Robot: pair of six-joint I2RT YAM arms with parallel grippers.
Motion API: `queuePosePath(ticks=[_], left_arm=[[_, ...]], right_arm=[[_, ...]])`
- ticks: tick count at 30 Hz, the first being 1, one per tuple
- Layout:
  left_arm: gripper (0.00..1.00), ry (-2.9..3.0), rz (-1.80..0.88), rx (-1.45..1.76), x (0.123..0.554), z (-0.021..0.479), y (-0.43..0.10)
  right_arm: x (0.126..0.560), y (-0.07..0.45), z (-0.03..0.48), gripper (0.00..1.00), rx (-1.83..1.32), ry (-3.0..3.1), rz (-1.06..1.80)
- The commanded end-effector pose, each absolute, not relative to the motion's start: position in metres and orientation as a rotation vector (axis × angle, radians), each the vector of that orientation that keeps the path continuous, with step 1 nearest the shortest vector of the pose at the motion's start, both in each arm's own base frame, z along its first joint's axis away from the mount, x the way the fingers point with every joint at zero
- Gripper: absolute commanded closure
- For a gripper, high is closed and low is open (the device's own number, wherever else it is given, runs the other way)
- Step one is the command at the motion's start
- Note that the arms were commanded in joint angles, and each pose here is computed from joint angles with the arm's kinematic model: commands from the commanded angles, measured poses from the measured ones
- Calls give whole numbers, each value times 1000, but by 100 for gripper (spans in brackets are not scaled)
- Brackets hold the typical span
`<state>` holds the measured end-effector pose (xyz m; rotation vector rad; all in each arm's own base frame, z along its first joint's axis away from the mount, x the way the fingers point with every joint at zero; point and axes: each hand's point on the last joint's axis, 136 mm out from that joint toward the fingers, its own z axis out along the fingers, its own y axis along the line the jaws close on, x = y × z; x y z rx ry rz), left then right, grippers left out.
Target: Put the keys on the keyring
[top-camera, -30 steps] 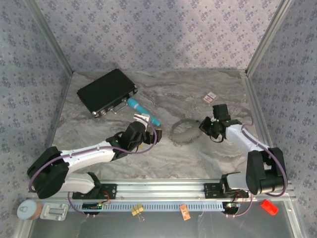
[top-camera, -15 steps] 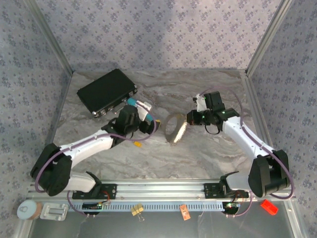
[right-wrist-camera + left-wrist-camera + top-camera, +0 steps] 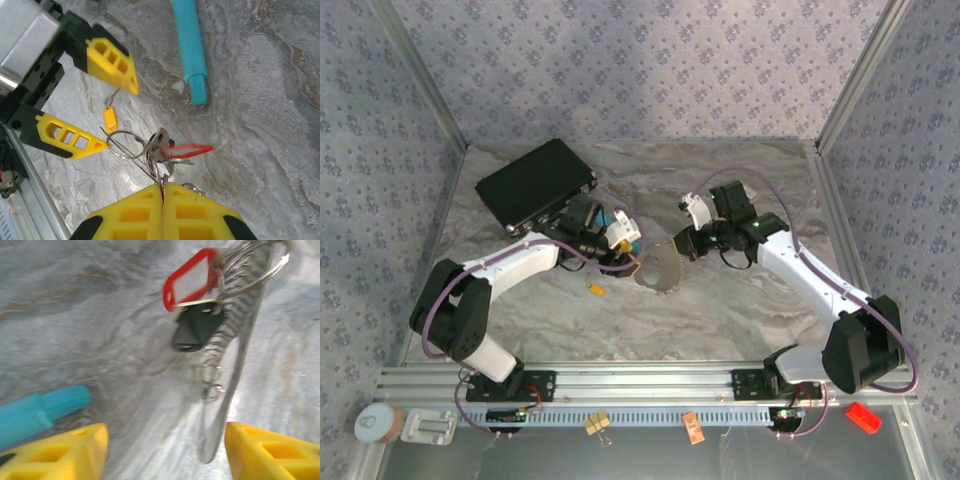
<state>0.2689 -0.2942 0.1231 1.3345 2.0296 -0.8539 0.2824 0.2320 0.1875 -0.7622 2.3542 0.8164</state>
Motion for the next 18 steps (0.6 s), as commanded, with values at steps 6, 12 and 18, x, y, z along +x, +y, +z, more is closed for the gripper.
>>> queuePosePath(ticks=[6, 12, 18], left_arm=[[63, 1862, -1109, 1476, 243, 139, -317], [98, 1816, -1094, 1503, 240, 144, -323], [100, 1710, -932, 1505, 240, 148, -322]], right_arm=[[274, 248, 201, 100, -855, 2301, 853], [269, 253, 203, 100, -872, 2298, 866], [262, 243, 217, 56, -839, 2280, 868]])
